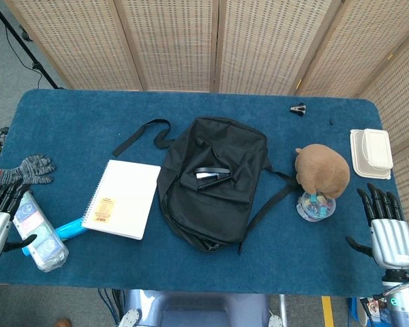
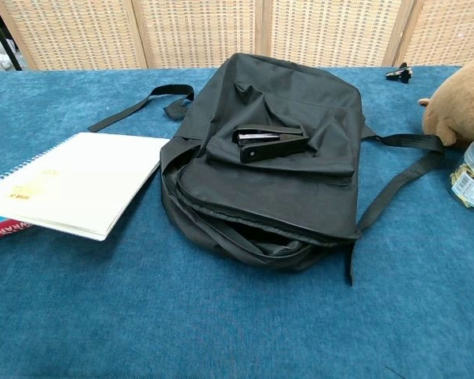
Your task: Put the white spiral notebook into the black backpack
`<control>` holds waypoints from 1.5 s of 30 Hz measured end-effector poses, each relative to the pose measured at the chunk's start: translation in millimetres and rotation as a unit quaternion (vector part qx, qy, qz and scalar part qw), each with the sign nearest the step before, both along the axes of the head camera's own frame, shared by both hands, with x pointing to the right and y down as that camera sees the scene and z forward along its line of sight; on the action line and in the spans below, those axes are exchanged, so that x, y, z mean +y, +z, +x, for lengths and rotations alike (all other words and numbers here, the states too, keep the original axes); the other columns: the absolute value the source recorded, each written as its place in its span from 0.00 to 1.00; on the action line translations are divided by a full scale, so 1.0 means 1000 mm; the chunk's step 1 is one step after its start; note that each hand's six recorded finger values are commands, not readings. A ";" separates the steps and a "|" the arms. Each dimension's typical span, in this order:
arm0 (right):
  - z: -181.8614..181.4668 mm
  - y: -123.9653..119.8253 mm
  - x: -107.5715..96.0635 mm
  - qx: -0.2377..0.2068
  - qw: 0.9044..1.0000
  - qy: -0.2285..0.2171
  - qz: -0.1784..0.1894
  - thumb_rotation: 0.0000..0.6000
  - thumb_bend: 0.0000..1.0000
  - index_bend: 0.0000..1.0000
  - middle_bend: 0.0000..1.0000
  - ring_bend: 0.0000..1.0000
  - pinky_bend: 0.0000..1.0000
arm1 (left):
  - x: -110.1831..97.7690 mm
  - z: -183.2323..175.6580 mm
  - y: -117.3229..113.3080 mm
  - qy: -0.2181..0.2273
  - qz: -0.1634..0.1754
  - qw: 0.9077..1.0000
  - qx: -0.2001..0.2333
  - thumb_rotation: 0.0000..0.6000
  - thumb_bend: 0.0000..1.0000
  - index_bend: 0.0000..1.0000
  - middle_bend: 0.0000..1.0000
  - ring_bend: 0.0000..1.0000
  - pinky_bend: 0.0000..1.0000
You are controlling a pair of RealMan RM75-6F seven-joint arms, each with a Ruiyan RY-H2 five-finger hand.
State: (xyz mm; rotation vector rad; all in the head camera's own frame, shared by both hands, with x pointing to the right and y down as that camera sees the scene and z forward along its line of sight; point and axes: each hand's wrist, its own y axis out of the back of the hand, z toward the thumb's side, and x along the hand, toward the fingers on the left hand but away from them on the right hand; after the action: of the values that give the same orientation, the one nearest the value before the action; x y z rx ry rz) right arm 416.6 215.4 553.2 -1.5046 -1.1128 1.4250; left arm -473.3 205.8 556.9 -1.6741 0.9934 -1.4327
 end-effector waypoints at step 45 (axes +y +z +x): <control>0.011 -0.008 -0.004 -0.026 0.999 0.024 0.002 1.00 0.00 0.00 0.00 0.00 0.00 | 0.037 0.185 0.115 0.164 -0.042 0.985 0.027 1.00 0.00 0.00 0.00 0.00 0.00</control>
State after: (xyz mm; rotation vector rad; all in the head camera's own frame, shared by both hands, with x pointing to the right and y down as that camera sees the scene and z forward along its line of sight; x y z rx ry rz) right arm 427.9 211.2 544.9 -1.5284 -1.1899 1.4224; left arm -288.7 242.8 672.0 -1.8479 0.6531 -1.2298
